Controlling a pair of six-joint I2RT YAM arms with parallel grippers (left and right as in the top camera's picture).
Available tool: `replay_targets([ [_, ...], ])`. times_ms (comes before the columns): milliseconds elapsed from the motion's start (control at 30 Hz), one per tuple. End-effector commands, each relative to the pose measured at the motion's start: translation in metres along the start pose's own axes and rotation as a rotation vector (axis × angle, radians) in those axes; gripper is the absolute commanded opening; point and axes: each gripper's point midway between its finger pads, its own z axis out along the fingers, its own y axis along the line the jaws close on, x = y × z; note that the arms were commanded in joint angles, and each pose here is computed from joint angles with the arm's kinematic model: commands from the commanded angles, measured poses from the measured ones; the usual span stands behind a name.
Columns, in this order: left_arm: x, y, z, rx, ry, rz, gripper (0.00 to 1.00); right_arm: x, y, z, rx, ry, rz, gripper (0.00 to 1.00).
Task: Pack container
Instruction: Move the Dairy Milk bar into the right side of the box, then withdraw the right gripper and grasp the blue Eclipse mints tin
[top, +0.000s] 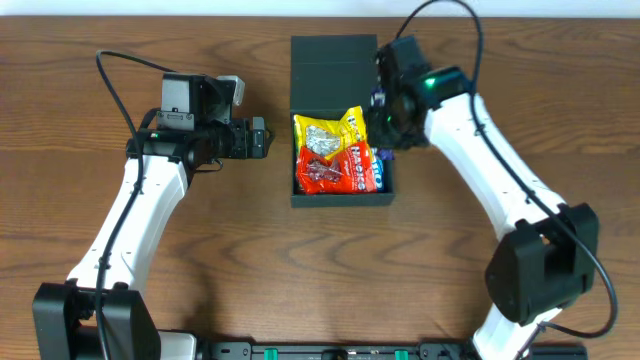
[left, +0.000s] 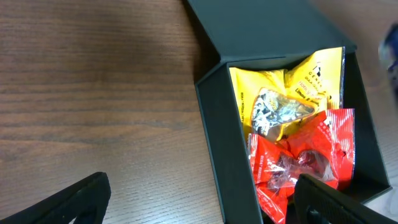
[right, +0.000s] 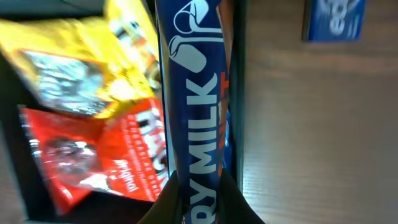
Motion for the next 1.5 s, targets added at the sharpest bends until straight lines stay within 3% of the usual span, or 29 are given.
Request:
replay_targets([
  [0,0.001,0.001,-0.003,-0.006,-0.006,0.021,0.95,0.008,-0.004,0.014,0.039,0.007,0.048,0.02],
  [233,0.001,0.001,-0.003,-0.006,-0.006,0.021,0.95,0.009,-0.001,0.032,0.031,-0.018,0.011,0.02],
  [267,0.001,0.001,-0.003,-0.006,-0.006,0.021,0.95,0.008,-0.001,0.032,0.033,-0.026,0.009,0.05],
  [367,0.001,0.001,-0.003,-0.006,-0.006,0.021,0.95,0.003,-0.008,0.031,0.075,-0.054,0.009,0.7],
  [400,0.001,0.001,-0.003,-0.006,-0.006,0.021,0.95,0.002,-0.01,0.031,0.084,-0.058,0.009,0.85],
  [433,0.001,0.001,-0.003,-0.006,-0.006,0.021,0.95,0.001,-0.011,0.031,0.093,-0.063,0.009,0.88],
  [633,0.001,0.001,-0.003,-0.006,-0.006,0.021,0.95,-0.017,-0.021,0.021,0.12,-0.122,0.032,0.88],
  [900,0.001,0.001,-0.003,-0.006,-0.005,0.021,0.95,-0.074,-0.063,0.005,0.166,-0.295,0.11,0.88],
  [1067,0.001,0.001,-0.003,-0.006,-0.005,0.021,0.95,-0.09,-0.098,0.021,0.187,-0.298,0.175,0.86],
  [1467,0.001,0.001,-0.003,-0.006,-0.006,0.021,0.95,-0.104,-0.106,0.082,0.179,-0.266,0.053,0.81],
])
